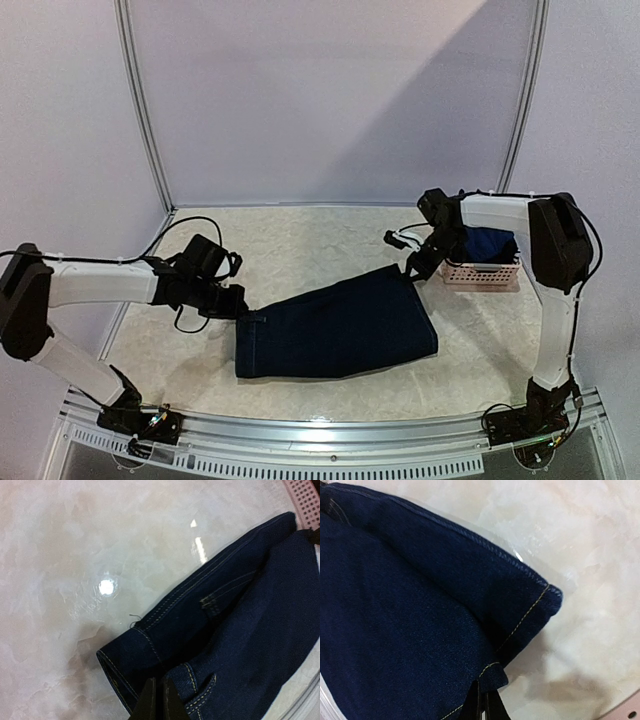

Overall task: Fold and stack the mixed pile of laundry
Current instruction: Adjust the rectangle-folded shorts at the center of the board.

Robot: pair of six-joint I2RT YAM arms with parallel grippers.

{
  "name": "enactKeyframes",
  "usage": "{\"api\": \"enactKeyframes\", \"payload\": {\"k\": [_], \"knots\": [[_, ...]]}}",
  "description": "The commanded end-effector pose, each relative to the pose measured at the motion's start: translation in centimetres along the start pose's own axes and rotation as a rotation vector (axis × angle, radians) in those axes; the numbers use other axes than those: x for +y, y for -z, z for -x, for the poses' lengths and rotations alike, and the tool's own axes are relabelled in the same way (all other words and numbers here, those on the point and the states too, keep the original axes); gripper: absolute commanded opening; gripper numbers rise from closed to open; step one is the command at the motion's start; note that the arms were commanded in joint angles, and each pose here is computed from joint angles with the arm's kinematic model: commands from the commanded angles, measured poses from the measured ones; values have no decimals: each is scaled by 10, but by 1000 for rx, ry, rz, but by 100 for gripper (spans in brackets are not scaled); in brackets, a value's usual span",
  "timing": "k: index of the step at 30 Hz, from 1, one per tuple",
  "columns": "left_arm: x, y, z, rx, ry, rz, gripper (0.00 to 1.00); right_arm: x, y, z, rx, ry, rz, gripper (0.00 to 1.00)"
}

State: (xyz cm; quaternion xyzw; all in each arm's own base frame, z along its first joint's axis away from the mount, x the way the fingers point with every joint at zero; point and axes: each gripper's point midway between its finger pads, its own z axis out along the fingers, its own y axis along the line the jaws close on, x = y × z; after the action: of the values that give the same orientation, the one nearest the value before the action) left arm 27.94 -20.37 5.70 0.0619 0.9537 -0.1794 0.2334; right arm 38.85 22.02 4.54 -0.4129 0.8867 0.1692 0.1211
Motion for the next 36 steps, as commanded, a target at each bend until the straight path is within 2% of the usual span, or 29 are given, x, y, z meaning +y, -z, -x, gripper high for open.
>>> {"api": "enactKeyframes", "payload": {"k": [1, 5, 10, 14, 16, 17, 18, 21, 23, 29, 33, 36], "knots": [[-1, 34, 10, -99, 21, -7, 0, 3, 45, 28, -126, 26, -56, 0], [1, 58, 10, -140, 32, -5, 0, 5, 68, 43, -188, 42, -83, 0], [24, 68, 8, -176, 35, 108, 0, -8, 84, 76, -264, 41, -135, 0], [47, 46, 6, -153, 2, 230, 0, -32, 54, 103, -265, 7, -132, 1], [61, 27, 7, -111, -22, 321, 1, -48, 31, 113, -243, -20, -122, 6], [64, 18, 9, -89, -27, 349, 9, -54, 26, 118, -236, -40, -131, 18], [66, 11, 11, -71, -32, 376, 19, -60, 16, 117, -205, -60, -135, 24], [55, 8, 22, -77, -56, 399, 36, -61, 6, 111, -184, -91, -114, 34], [45, 20, 33, -139, -78, 410, 43, -52, 25, 109, -222, -87, -124, 40], [26, 53, 46, -219, -112, 417, 48, -7, 74, 78, -258, -86, -86, 45], [10, 59, 41, -184, -192, 383, 49, 18, 104, 56, -295, -60, -86, 45], [-18, 59, 29, -133, -336, 306, 49, 30, 108, 40, -314, -29, -82, 46]]}}
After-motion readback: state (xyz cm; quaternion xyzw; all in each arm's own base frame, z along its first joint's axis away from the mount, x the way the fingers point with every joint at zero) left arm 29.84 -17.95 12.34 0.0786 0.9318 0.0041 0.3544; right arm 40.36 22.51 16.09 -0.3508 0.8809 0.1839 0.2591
